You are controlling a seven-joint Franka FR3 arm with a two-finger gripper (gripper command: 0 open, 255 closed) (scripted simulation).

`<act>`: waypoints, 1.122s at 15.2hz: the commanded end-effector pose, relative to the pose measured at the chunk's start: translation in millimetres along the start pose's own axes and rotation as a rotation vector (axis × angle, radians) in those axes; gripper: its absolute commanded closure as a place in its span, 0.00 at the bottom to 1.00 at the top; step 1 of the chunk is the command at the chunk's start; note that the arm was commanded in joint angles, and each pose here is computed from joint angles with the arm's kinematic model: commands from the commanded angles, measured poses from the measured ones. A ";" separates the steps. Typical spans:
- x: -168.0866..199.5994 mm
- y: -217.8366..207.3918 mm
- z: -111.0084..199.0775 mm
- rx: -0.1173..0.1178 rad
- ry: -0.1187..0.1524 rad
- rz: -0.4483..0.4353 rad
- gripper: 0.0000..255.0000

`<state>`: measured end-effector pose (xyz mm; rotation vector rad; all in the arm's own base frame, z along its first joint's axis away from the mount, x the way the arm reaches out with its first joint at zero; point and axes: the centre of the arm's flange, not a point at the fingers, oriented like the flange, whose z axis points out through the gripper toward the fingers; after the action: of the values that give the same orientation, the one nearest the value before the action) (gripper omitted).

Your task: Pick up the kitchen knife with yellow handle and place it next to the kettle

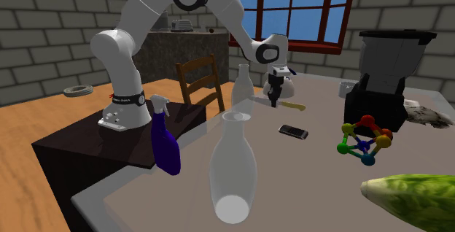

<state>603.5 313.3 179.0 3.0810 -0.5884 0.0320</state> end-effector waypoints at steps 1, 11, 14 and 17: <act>-0.1 -0.1 0.4 0.000 0.000 0.000 1.00; -0.1 -0.1 -12.8 0.000 0.000 0.000 0.00; -0.1 -0.1 -49.6 0.000 0.000 0.000 0.00; -0.1 -0.1 -49.6 0.000 0.000 0.000 0.00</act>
<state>602.9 313.9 227.1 3.0815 -0.5885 0.0331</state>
